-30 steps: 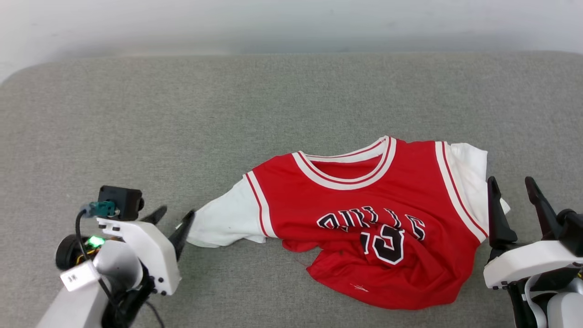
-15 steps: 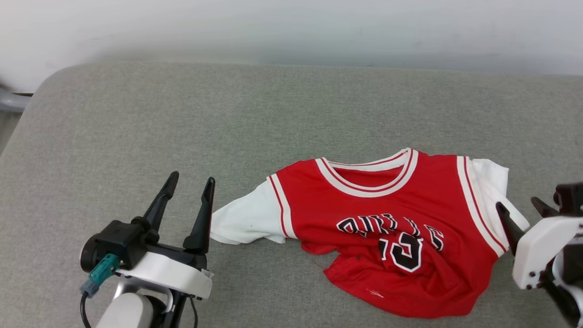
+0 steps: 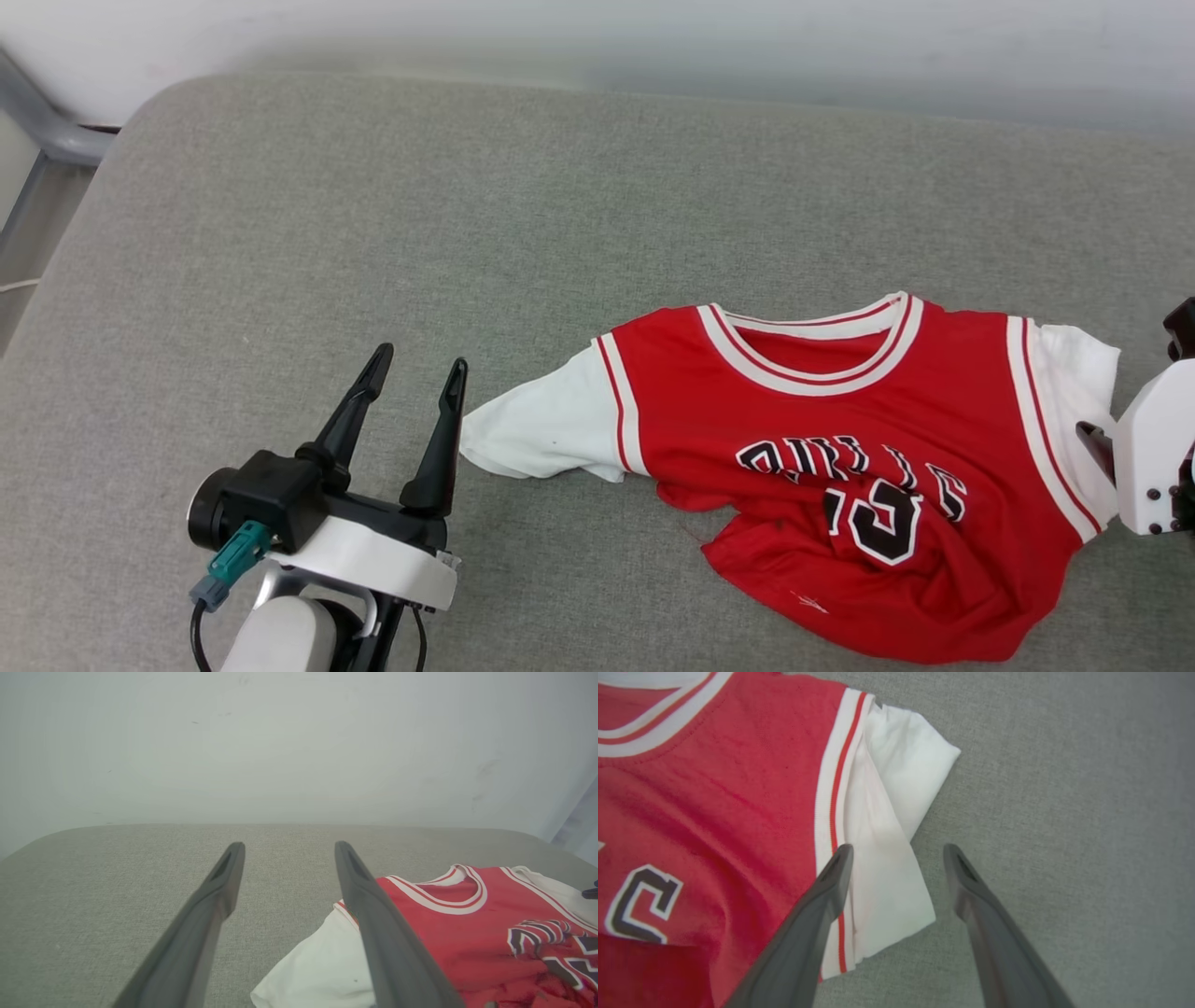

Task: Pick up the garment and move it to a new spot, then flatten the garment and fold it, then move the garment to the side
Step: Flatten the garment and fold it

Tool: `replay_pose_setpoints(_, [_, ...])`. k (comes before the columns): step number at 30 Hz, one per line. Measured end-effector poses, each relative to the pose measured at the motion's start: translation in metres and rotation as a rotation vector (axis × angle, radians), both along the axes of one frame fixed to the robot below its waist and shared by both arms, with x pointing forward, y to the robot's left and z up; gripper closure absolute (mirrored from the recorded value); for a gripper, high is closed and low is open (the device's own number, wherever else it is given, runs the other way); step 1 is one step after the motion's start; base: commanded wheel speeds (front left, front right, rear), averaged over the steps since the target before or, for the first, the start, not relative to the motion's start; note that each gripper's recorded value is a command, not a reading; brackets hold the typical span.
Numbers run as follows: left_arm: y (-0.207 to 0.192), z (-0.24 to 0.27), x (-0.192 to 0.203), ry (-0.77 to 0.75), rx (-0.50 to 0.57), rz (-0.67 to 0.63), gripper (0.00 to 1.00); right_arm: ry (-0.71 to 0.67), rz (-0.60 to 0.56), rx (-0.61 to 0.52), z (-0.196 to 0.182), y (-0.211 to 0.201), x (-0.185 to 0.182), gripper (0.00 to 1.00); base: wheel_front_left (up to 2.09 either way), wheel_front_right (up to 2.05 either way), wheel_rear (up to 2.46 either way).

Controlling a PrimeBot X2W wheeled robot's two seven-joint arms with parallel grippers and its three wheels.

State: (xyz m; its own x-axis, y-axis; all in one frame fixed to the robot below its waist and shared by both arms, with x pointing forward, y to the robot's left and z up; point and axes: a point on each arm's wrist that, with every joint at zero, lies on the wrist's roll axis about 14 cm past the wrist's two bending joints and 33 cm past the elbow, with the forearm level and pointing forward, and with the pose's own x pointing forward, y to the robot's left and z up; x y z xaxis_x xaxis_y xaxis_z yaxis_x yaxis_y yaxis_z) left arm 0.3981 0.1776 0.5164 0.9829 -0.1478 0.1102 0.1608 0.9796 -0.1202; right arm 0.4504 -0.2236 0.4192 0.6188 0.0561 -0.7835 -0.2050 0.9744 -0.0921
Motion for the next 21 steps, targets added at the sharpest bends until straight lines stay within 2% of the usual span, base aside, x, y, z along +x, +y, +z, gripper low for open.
replay_pose_setpoints(8, [0.005,-0.011,0.005,0.029,0.008,0.017,0.00,0.109,-0.006,0.009,-0.034,0.004,-0.001,0.00,0.00,0.00,0.00])
replay_pose_setpoints(9, [0.006,-0.013,0.005,0.034,0.008,0.018,0.00,0.113,-0.005,0.009,-0.036,0.004,0.000,0.05,0.00,0.00,0.00])
replay_pose_setpoints(10, [0.007,-0.014,0.006,0.036,0.009,0.019,0.00,0.109,-0.004,0.012,-0.036,0.005,0.002,0.74,0.00,0.00,0.00])
replay_pose_setpoints(11, [0.007,-0.014,0.006,0.038,0.009,0.021,0.00,0.104,-0.004,0.022,-0.036,0.007,0.003,1.00,0.00,0.00,0.00])
replay_pose_setpoints(16, [0.006,-0.019,0.007,0.049,0.009,0.015,0.00,0.058,-0.035,0.070,-0.032,0.006,0.006,1.00,0.00,0.00,0.00])
replay_pose_setpoints(21, [-0.001,-0.017,0.009,0.044,0.005,-0.007,0.00,-0.037,-0.135,0.142,-0.016,-0.011,0.004,1.00,0.00,0.00,0.00])
